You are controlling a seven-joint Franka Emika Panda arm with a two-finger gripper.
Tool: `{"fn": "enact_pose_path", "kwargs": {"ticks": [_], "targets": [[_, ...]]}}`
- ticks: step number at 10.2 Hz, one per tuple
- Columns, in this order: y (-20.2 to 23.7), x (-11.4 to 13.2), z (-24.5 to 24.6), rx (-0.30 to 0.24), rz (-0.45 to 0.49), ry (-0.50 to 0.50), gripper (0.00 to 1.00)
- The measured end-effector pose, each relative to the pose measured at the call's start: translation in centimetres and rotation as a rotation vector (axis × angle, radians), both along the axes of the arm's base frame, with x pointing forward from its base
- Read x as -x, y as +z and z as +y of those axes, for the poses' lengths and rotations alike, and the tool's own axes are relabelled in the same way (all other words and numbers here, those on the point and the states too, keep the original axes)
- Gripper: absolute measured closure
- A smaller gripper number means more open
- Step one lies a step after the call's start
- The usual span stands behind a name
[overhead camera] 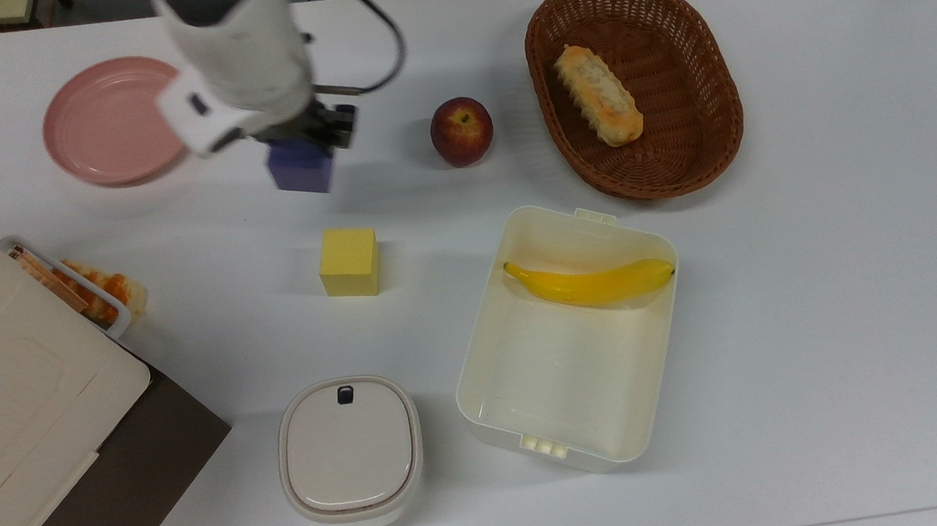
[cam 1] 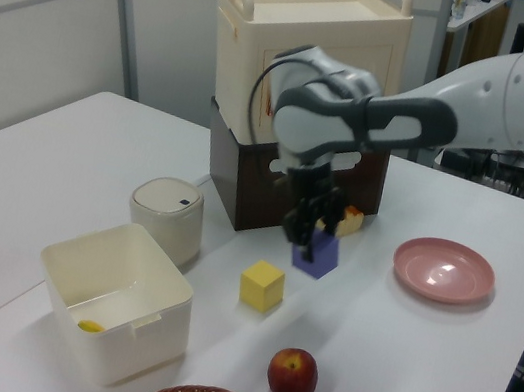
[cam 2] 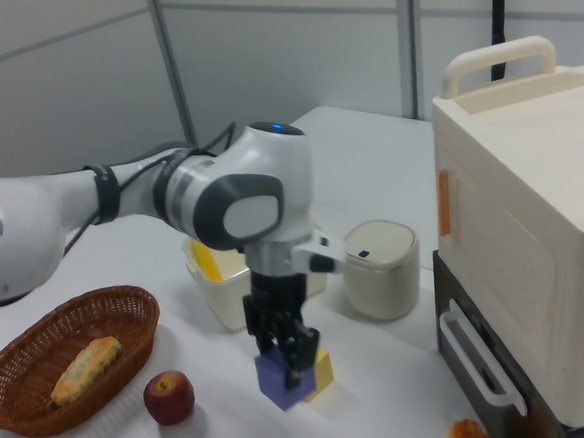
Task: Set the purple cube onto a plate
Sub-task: 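Carry the purple cube to the pink plate and lower it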
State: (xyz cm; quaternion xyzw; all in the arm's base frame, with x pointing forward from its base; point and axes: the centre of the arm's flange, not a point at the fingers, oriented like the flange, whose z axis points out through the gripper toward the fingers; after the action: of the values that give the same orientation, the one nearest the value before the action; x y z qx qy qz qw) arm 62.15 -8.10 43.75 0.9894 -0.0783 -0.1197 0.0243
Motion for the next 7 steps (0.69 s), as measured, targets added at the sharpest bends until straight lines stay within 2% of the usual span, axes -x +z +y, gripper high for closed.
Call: {"fn": "enact_pose_path", "kwargs": {"ticks": [3, 5, 7], "targets": [[0.3, 2.2, -9.9, -0.03, 0.006, 0.005, 0.41], [1.7, 2.7, -10.7, -0.029, -0.016, 0.008, 0.41], [4.0, 3.7, -11.4, -0.022, -0.092, 0.056, 0.41]]}}
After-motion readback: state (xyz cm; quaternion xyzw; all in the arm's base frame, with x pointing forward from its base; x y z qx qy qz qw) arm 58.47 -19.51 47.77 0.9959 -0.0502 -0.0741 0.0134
